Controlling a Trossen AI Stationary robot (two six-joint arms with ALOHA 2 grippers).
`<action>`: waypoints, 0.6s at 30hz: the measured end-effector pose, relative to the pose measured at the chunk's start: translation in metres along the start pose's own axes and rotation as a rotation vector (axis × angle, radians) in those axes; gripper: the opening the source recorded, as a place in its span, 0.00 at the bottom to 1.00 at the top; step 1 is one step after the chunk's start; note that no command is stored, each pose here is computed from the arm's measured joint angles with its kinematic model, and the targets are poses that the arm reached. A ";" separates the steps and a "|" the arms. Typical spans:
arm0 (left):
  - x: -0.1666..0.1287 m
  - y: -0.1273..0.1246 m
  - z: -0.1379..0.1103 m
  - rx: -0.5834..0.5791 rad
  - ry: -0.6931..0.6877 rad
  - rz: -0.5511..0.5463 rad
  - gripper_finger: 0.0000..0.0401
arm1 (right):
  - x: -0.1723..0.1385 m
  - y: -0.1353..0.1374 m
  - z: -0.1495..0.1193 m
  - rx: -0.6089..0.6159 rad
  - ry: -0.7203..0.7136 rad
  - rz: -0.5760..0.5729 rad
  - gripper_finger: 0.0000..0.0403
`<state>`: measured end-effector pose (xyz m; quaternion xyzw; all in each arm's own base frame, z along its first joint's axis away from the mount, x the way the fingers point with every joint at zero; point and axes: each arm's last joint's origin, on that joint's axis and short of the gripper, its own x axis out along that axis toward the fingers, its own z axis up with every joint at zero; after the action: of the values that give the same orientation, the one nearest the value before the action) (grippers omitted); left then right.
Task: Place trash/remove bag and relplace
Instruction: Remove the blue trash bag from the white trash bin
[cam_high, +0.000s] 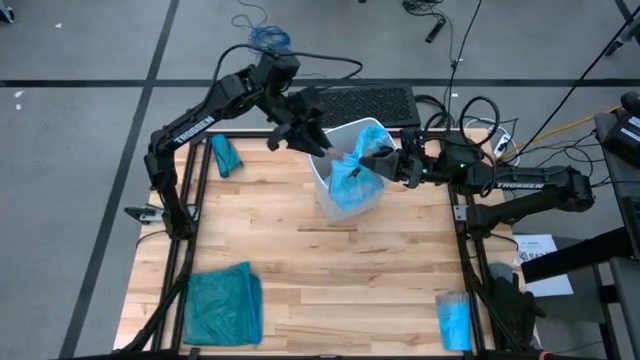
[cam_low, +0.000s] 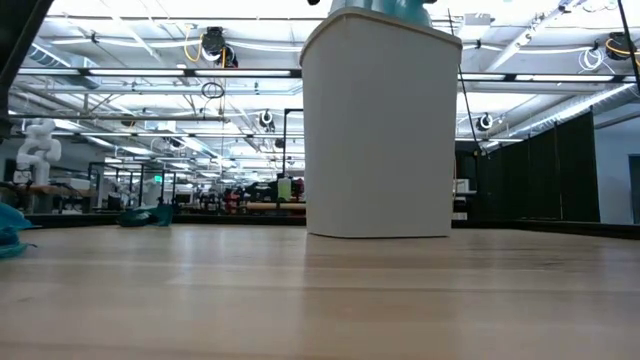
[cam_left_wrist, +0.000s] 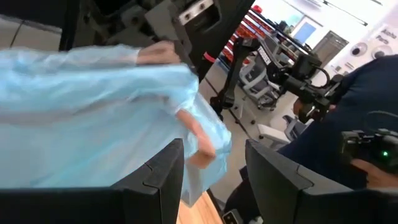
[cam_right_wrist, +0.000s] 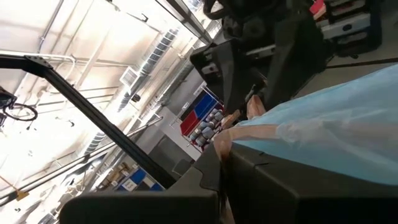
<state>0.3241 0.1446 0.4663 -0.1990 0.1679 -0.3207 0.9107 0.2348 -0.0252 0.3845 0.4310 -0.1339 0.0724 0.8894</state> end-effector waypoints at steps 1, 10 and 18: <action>0.002 -0.001 0.000 0.005 0.000 -0.004 0.42 | 0.000 0.000 0.000 0.000 0.000 0.000 0.00; 0.013 -0.005 0.001 0.035 0.004 0.019 0.41 | 0.000 0.000 0.000 0.000 -0.001 -0.001 0.00; 0.016 -0.006 0.004 0.072 -0.012 0.065 0.22 | 0.000 0.000 0.000 0.005 -0.003 -0.002 0.00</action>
<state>0.3348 0.1312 0.4699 -0.1624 0.1574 -0.2955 0.9282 0.2348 -0.0253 0.3845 0.4333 -0.1348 0.0711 0.8883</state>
